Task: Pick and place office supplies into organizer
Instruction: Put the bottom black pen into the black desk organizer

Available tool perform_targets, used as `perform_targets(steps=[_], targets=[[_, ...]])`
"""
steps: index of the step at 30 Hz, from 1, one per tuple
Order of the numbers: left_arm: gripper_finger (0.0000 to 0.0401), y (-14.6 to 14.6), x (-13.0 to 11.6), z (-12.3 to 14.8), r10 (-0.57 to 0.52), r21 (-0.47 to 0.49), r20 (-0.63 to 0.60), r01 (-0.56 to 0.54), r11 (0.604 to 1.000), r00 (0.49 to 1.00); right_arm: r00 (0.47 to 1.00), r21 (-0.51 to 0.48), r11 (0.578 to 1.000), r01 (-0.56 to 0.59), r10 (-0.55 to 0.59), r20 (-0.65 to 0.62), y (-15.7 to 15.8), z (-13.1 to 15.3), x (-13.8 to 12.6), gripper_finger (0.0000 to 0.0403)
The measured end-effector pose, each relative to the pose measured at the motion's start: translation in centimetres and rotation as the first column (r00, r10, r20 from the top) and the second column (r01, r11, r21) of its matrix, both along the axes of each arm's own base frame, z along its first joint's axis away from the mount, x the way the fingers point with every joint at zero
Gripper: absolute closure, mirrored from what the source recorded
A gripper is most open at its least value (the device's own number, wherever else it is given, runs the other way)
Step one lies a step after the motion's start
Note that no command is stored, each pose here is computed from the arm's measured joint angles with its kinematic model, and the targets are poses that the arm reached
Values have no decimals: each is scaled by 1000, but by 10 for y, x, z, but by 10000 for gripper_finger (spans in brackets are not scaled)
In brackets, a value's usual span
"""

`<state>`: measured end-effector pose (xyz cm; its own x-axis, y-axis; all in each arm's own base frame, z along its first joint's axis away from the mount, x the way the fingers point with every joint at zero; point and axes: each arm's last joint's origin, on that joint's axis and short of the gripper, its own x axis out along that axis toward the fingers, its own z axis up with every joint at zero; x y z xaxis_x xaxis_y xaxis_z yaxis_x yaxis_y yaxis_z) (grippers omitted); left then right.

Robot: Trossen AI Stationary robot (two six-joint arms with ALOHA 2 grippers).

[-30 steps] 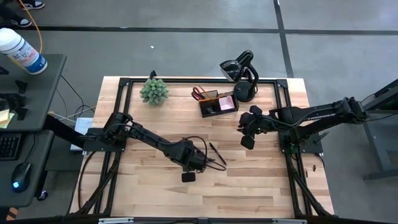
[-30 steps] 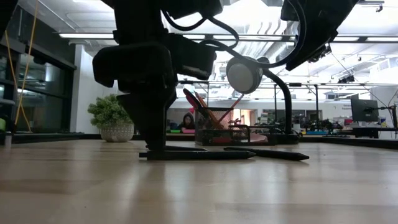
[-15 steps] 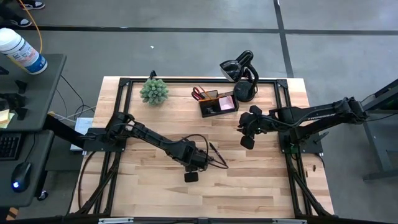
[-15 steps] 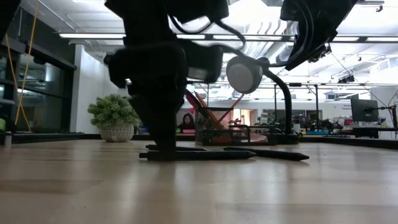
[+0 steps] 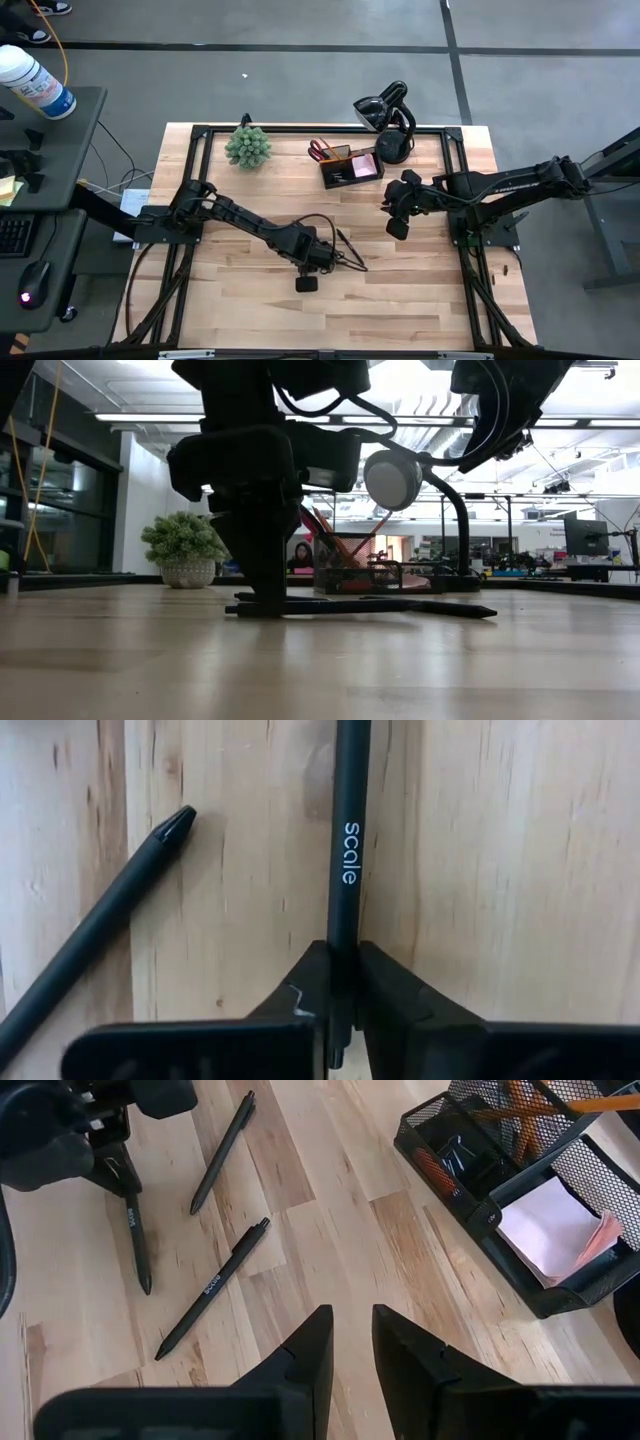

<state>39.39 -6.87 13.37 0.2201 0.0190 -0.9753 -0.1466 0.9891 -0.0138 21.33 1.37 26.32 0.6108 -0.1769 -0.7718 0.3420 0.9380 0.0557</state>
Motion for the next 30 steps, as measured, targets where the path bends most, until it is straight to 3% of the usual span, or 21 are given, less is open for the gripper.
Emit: perform_targets(steps=[9, 13, 25, 30], targets=[[395, 2, -7, 13, -8, 1, -14, 8, 1000, 1000, 998, -32, 999, 6, -8, -55, -1, -3, -5, 336], [399, 9, -11, 34, 0, 34, 28, -1, 999, 1000, 997, -64, 998, 24, -28, -71, -3, -3, -8, 336], [399, 59, -17, 78, 67, 129, 146, -87, 988, 987, 997, -64, 997, 42, -46, -54, -3, 0, -11, 336], [400, 86, -18, 86, 24, 67, 168, -36, 997, 985, 997, -61, 997, 47, -50, -54, -3, 1, -12, 336]])
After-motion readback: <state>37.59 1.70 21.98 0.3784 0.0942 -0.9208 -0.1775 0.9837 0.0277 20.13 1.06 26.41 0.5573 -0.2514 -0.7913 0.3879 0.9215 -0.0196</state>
